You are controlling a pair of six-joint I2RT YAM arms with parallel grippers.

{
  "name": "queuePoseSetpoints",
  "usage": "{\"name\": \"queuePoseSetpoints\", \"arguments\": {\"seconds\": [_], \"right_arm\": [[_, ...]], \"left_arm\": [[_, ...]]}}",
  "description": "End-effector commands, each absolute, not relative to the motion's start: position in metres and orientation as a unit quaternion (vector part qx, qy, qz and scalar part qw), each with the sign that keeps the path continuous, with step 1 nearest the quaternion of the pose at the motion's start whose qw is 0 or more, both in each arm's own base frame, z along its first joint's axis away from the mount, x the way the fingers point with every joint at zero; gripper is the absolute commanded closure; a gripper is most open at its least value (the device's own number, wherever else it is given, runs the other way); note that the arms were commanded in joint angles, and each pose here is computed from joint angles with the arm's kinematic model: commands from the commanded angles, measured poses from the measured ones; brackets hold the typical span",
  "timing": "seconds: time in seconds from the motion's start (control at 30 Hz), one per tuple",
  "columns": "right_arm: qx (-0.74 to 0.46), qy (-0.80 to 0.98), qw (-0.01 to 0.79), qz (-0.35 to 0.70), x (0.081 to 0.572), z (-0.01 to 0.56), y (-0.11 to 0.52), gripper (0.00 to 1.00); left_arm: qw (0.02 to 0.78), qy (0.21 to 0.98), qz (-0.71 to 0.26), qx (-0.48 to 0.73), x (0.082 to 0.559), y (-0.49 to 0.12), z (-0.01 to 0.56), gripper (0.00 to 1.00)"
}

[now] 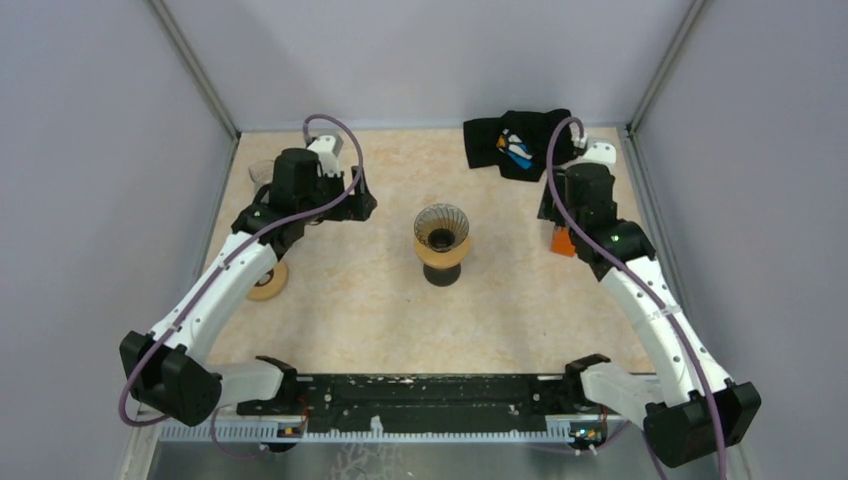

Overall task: Place the coffee filter in the dripper
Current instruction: Pick up a coffee filter from the coffee filter holder.

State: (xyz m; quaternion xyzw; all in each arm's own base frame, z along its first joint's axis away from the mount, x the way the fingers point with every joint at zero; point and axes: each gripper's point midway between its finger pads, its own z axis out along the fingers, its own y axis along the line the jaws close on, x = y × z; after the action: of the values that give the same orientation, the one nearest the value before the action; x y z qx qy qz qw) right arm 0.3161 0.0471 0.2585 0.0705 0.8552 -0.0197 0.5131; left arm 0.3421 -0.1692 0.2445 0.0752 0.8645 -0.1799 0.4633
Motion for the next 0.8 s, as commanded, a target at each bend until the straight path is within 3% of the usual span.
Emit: {"name": "queuePoseSetpoints", "arguments": {"seconds": [0.0,0.4,0.77], "right_arm": [[0.119,0.835,0.537,-0.011,0.317,0.266,0.024,0.35],[0.180,0.806,0.563,-0.009,0.316,0.244,-0.017,0.37],[0.207,0.765,0.607,0.061,0.316,0.226,-0.045,0.42]], "left_arm": [[0.488,0.856,-0.151,0.079,0.347,-0.153,0.244,0.06],[0.481,0.862,-0.142,0.081,0.345,-0.144,0.221,0.06],[0.474,0.862,-0.161,0.077,0.342,-0.149,0.214,0.06]]}}
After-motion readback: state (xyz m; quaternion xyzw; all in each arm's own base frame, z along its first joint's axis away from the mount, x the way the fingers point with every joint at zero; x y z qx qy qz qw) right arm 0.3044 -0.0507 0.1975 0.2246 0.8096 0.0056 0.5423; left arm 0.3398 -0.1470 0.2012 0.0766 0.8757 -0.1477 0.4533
